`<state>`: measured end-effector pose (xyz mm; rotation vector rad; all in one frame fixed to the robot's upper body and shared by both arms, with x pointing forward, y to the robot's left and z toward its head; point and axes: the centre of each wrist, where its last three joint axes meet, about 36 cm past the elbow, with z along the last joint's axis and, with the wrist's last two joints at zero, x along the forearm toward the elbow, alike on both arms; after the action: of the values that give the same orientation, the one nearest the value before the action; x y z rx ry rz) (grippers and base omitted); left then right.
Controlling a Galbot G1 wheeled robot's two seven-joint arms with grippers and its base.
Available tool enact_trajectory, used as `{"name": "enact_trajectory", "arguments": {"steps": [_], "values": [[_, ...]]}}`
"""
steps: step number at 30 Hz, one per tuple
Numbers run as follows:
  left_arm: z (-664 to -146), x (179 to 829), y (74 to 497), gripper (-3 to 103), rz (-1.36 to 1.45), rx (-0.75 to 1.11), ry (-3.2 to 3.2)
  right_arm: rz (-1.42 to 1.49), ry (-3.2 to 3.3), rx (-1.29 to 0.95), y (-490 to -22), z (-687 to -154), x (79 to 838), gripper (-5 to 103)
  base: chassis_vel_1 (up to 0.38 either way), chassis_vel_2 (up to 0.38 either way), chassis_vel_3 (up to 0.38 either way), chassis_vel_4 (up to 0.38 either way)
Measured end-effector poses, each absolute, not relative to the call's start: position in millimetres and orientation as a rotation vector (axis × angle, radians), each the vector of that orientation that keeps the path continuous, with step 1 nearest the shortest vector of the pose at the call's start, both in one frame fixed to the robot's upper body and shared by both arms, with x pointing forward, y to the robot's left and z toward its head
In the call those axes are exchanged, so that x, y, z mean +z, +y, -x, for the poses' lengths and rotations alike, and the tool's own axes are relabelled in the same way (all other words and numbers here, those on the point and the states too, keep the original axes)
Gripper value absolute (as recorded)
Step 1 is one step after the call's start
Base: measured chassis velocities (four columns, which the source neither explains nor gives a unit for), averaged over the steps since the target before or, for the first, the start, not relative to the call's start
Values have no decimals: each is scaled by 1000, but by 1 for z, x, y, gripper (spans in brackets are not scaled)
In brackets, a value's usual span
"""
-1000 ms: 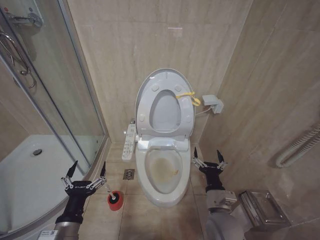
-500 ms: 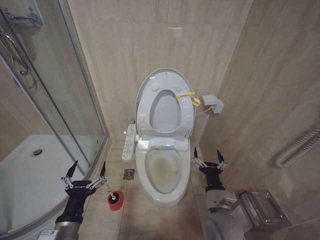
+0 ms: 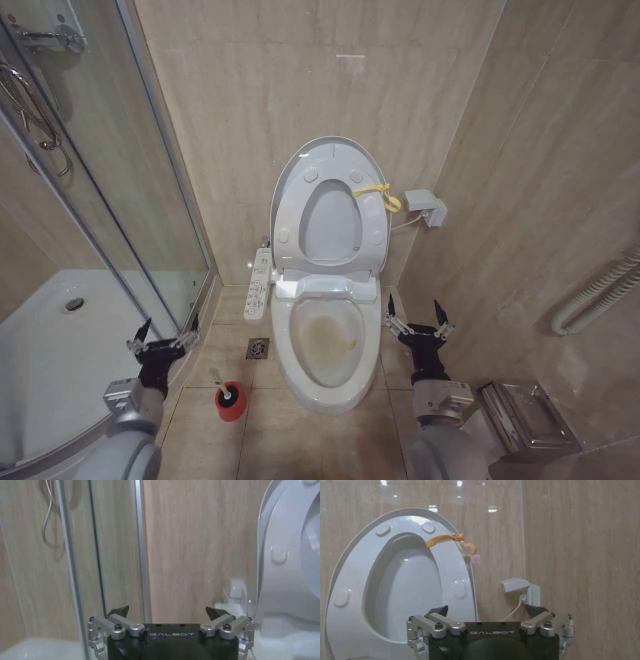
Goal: Open the toilet lid, clean the toilet bowl with a toilet brush, close the toilet lid, and flush.
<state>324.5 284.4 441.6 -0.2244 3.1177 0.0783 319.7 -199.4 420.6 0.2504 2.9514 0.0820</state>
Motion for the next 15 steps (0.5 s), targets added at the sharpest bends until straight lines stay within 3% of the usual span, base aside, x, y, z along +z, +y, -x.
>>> {"name": "enact_trajectory", "arguments": {"steps": [11, 15], "values": [[-302, 480, 264, 100, 148, 55, 2938, -250, 2951, 82, -199, -320, 421, 100, 0, 0, 0, 0], [-311, 427, 269, 100, 234, 88, 2971, -250, 2951, 82, -199, -320, 421, 100, 0, 0, 0, 0]]}}
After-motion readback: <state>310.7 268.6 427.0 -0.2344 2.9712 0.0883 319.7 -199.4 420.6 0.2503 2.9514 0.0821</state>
